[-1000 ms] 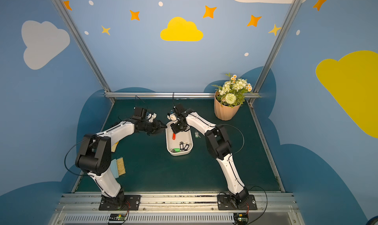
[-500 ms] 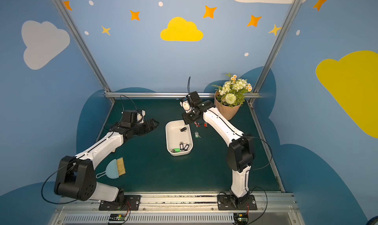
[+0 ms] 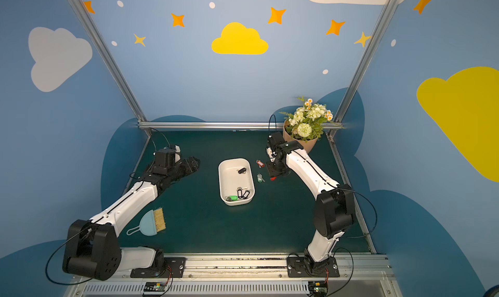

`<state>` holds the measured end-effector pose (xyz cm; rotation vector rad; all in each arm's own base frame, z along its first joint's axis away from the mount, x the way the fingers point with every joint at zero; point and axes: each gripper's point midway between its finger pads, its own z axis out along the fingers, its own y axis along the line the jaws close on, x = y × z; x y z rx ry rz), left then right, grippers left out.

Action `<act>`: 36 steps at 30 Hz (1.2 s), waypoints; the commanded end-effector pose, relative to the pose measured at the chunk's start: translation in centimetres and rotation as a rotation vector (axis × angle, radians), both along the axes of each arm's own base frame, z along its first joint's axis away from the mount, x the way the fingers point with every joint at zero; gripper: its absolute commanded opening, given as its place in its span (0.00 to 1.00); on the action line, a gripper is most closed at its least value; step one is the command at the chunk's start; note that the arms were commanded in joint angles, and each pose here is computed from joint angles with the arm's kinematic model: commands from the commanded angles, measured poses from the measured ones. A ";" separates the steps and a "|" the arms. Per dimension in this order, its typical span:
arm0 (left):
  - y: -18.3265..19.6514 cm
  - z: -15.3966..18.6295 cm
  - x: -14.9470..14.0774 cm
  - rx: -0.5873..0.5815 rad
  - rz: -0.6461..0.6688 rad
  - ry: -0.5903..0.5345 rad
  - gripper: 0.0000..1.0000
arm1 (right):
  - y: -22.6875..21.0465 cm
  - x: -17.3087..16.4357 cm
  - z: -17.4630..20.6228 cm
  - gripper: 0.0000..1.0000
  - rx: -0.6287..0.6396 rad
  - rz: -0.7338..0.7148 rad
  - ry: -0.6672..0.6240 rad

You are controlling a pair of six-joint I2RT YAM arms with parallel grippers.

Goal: Take the keys out of the storage box
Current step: Place the key at the center of the board.

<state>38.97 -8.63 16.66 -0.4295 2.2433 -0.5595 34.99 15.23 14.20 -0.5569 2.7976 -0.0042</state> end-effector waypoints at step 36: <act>0.5 0.1 -1.1 0.003 0.009 0.013 0.89 | 1.0 9.4 -10.2 0.00 -0.098 0.011 0.032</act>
